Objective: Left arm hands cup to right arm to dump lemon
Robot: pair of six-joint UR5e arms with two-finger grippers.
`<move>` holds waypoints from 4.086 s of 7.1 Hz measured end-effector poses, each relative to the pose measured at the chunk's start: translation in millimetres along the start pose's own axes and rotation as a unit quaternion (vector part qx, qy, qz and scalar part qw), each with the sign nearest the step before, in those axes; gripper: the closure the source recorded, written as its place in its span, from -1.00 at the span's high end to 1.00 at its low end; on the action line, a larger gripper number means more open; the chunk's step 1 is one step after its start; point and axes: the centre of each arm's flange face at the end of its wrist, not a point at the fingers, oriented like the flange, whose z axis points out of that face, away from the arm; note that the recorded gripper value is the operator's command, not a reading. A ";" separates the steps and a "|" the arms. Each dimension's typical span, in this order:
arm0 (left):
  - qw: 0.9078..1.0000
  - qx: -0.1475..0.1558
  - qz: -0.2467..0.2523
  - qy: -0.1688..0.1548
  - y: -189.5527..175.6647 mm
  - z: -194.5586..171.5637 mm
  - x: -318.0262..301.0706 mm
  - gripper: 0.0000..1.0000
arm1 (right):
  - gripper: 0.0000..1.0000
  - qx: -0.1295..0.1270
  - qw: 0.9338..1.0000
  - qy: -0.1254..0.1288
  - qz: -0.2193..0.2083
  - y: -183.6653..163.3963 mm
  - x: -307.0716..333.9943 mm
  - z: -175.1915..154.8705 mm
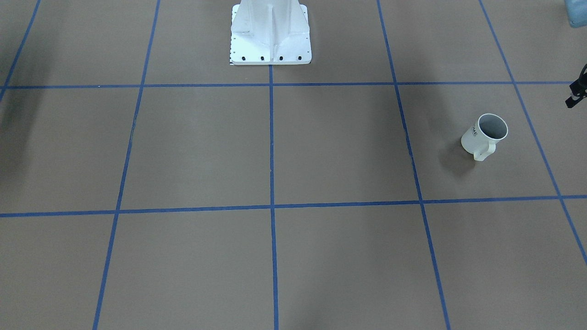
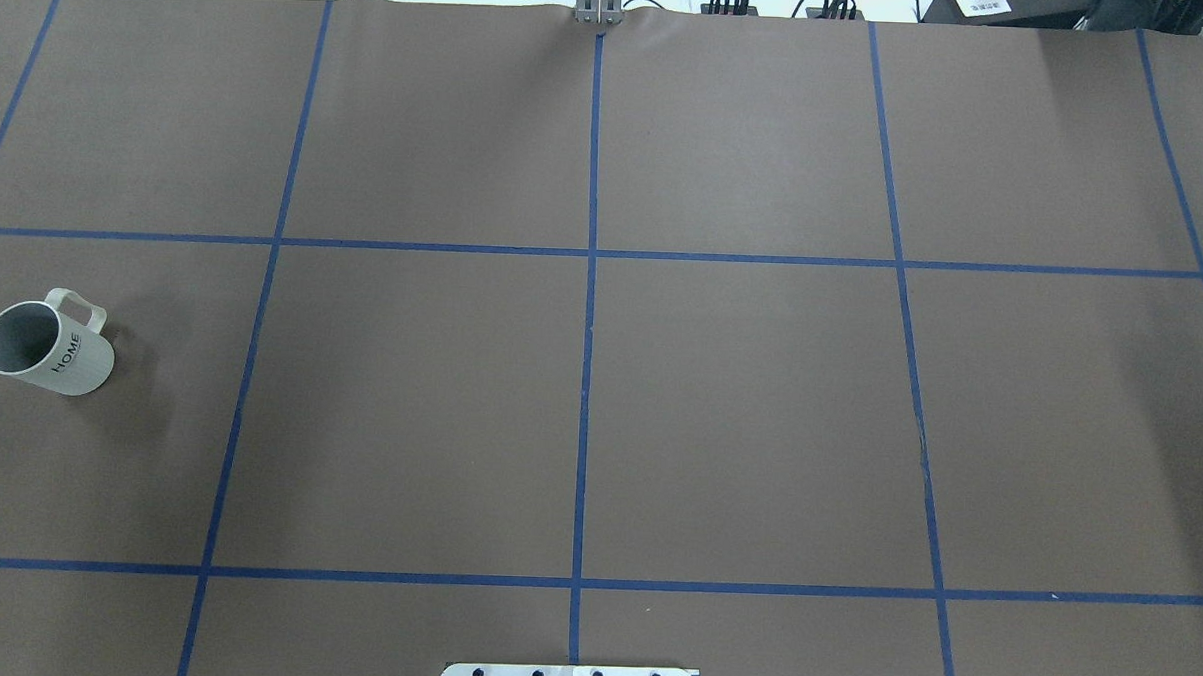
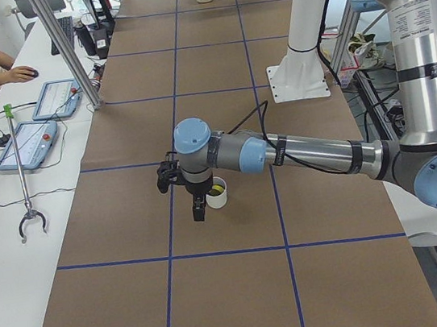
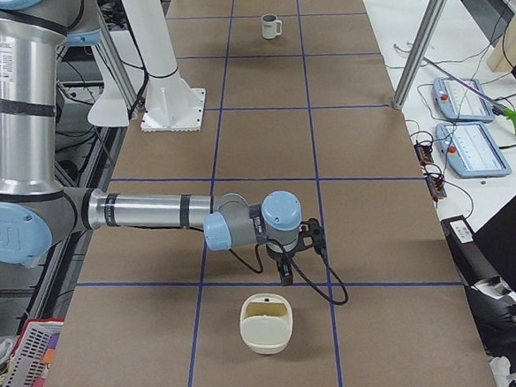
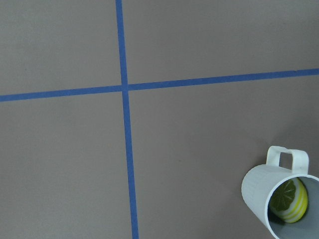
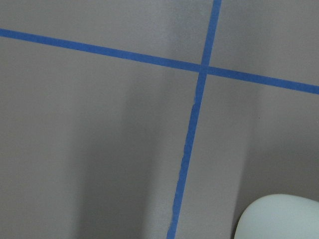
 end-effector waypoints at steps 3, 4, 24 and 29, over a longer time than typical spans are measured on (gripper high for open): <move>1.000 0.004 0.001 0.002 4.4 -5.2 4.5 1.00 | 1.00 0.006 1.000 0.002 -0.008 -4.2 -7.1 -6.2; 1.000 0.002 -0.001 0.002 6.6 -4.0 4.0 1.00 | 1.00 0.007 1.000 0.004 -0.011 -8.2 -9.6 -7.3; 0.993 -0.106 0.045 0.032 -7.9 139.6 110.1 -1.00 | 1.00 -0.015 0.999 -0.028 -0.024 -11.0 -24.0 13.7; 0.990 -0.122 -0.045 0.059 -13.0 54.3 169.0 -1.00 | 1.00 -0.006 0.999 -0.034 -0.034 -20.5 -36.8 7.4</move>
